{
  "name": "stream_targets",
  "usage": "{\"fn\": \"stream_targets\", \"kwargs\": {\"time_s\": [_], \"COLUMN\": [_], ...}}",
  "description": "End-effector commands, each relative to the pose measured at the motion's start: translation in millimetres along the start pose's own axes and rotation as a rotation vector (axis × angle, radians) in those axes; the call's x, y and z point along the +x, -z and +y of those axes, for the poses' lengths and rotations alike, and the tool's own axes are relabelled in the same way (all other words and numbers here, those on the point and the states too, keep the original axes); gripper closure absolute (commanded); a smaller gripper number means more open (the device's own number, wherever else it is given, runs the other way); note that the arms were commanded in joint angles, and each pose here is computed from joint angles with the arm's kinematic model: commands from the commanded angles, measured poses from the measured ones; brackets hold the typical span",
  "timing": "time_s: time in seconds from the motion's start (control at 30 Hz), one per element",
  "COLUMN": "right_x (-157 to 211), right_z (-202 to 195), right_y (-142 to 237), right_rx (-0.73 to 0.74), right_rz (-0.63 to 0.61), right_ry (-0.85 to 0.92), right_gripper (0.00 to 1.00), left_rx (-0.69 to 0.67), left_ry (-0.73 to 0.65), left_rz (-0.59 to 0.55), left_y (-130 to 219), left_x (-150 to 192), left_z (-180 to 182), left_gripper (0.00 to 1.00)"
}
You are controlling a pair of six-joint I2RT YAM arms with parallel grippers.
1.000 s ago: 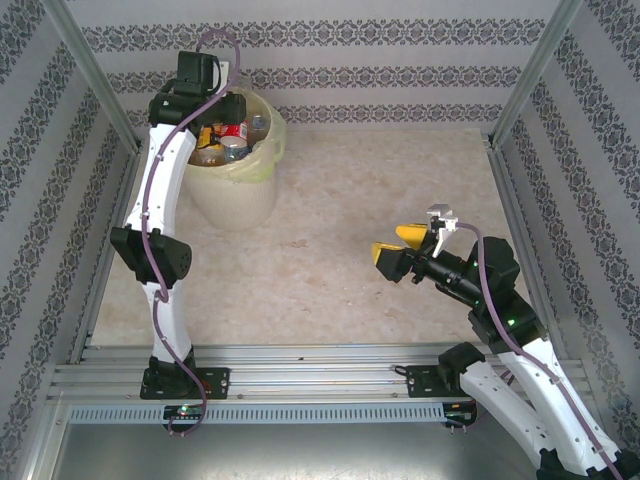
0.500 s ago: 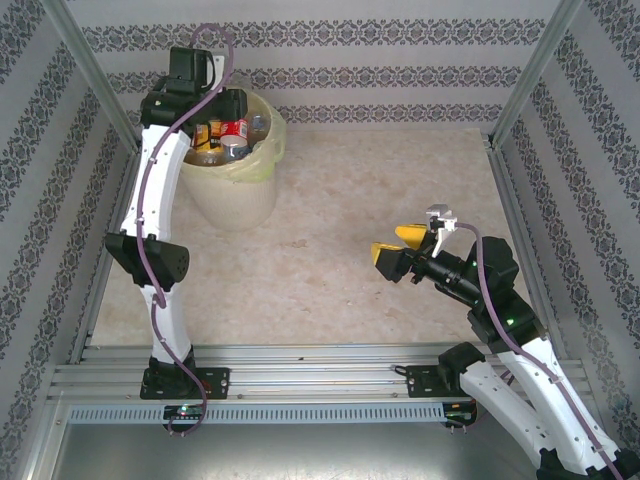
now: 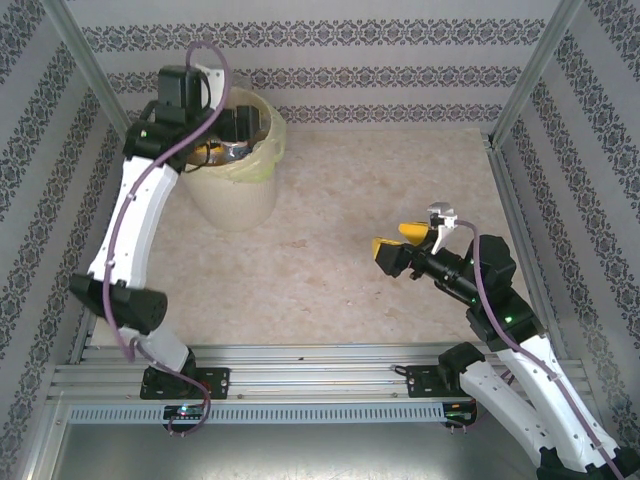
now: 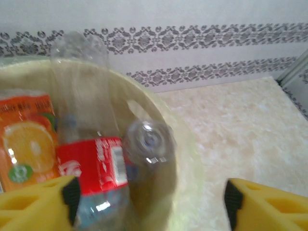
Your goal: Put the plastic bottles in the bin
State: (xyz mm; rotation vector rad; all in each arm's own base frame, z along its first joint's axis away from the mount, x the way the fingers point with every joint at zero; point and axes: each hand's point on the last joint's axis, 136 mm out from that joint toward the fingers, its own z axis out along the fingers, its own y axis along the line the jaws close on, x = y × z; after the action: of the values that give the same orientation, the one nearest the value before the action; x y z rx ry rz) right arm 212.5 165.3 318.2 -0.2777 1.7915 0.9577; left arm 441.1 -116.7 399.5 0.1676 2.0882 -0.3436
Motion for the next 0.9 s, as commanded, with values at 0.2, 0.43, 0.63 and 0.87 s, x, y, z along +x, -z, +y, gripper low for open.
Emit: {"fn": "stream_targets", "kwargs": {"time_s": [0.2, 0.43, 0.63, 0.87], "right_x": [-14, -9, 0, 15], "right_z": [-41, -72, -111, -171], "right_y": [4, -1, -11, -13], "right_rx": [0.24, 0.35, 0.502, 0.67], "right_rz": [-0.094, -0.162, -0.143, -0.099], "right_ry": [0.111, 0.247, 0.295, 0.277], "right_gripper": [0.02, 0.02, 0.02, 0.02], "left_rx": [0.003, 0.022, -0.043, -0.146], "left_ry": [-0.012, -0.003, 0.062, 0.054], "left_rz": [-0.154, -0.201, -0.195, -0.178], "left_y": [49, 70, 59, 28], "left_x": [50, 103, 141, 185], "left_z": [-10, -6, 13, 39], "left_gripper": [0.0, 0.0, 0.0, 0.0]}}
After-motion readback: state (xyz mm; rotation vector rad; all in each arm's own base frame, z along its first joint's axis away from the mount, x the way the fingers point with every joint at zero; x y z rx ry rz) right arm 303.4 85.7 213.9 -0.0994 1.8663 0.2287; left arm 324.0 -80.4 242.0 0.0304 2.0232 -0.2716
